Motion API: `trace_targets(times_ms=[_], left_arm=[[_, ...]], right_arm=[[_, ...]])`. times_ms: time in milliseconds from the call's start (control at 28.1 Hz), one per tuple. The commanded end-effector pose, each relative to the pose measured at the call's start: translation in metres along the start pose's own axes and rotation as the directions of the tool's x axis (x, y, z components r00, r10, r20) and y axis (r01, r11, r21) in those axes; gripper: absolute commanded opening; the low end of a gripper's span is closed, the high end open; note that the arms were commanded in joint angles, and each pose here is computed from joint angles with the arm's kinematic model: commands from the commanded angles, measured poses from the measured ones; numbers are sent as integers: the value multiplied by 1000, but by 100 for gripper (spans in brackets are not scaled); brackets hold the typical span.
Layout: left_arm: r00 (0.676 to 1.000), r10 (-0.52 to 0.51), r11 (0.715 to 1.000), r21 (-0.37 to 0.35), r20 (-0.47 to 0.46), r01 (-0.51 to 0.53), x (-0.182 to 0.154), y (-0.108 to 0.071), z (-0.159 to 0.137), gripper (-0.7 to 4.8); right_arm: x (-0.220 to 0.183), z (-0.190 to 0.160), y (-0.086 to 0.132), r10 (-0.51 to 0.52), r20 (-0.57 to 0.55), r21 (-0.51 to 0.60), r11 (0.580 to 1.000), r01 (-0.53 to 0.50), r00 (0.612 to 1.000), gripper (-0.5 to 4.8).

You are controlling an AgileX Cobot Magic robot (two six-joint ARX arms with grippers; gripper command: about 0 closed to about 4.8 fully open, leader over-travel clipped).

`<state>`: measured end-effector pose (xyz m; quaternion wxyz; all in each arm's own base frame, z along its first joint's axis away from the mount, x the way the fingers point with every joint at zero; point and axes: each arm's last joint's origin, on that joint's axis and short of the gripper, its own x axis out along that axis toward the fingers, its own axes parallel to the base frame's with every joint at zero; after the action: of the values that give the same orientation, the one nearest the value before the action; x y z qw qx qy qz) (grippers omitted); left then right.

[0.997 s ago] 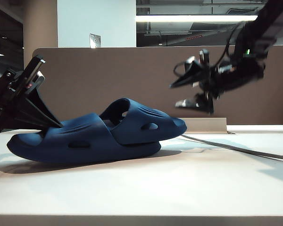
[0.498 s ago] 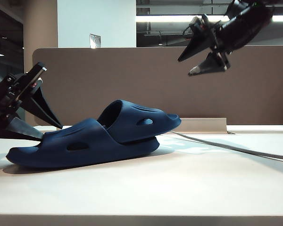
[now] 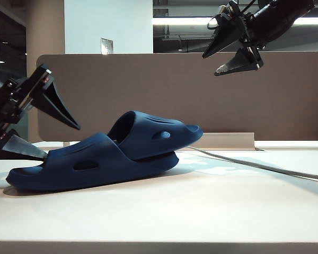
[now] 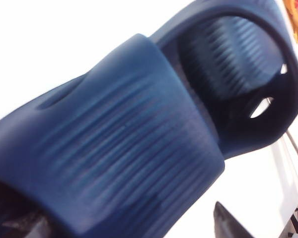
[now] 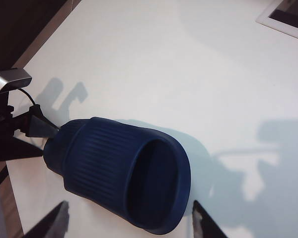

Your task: Interlock the pair of blue slippers on the table with their fronts facing up.

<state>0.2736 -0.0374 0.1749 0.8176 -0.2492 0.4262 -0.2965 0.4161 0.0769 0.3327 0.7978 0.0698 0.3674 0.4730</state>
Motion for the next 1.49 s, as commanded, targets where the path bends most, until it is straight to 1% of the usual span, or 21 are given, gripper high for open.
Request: trace_targets(times_ms=[36, 214, 356, 498, 605, 712, 783, 854, 925, 961, 1068, 1175, 1210, 1281, 1424, 1495], left_arm=[[998, 62, 997, -41, 4, -62, -9, 10, -1, 405], [997, 80, 994, -81, -2, -79, -28, 16, -1, 404], [997, 74, 994, -82, 23, -72, -45, 11, 1, 404], [992, 59, 998, -33, 112, -55, -67, -1, 6, 402], [979, 53, 998, 29, 196, -60, -87, -17, 11, 398], [956, 37, 994, 89, 292, -65, -111, -35, 16, 398], [933, -20, 991, 132, 360, -30, -126, -51, 18, 395], [895, -77, 987, 162, 440, 6, -143, -65, 20, 394], [845, -124, 981, 193, 520, 25, -160, -79, 20, 393], [814, -147, 977, 213, 562, 29, -169, -87, 19, 388], [748, -208, 964, 261, 631, 48, -188, -106, 15, 341], [701, -265, 950, 305, 662, 71, -199, -121, 10, 335], [688, -284, 945, 316, 668, 83, -202, -125, 8, 335], [675, -315, 937, 330, 667, 112, -204, -132, 5, 335], [660, -351, 926, 353, 664, 137, -205, -144, -2, 335], [653, -359, 923, 359, 666, 141, -205, -149, -6, 335]], right_arm=[[-2, 1, 4, 9, -1, 2, 1000, -9, 1000, 311], [-2, -1, 4, 16, -10, 14, 1000, -16, 1000, 311], [-3, 0, 6, 38, -4, 13, 999, -38, 999, 311], [-9, 3, 12, 15, 7, -6, 1000, -14, 1000, 311], [-18, 6, 21, -18, 25, -34, 999, 19, 1000, 311], [-31, 11, 35, -40, 55, -69, 997, 44, 998, 311], [-42, 14, 47, -57, 76, -94, 994, 64, 995, 311], [-54, 16, 61, -64, 102, -112, 991, 76, 993, 311], [-66, 18, 75, -74, 126, -122, 988, 90, 989, 311], [-74, 18, 84, -81, 142, -137, 985, 101, 986, 311], [-95, 18, 110, -83, 187, -178, 977, 117, 979, 310], [-118, 16, 138, -83, 240, -227, 964, 139, 967, 310], [-127, 14, 150, -87, 261, -246, 957, 154, 961, 310], [-143, 8, 168, -115, 297, -268, 943, 198, 948, 306], [-167, -9, 198, -210, 358, -274, 908, 318, 910, 305], [-176, -22, 210, -242, 378, -272, 894, 357, 894, 305]])
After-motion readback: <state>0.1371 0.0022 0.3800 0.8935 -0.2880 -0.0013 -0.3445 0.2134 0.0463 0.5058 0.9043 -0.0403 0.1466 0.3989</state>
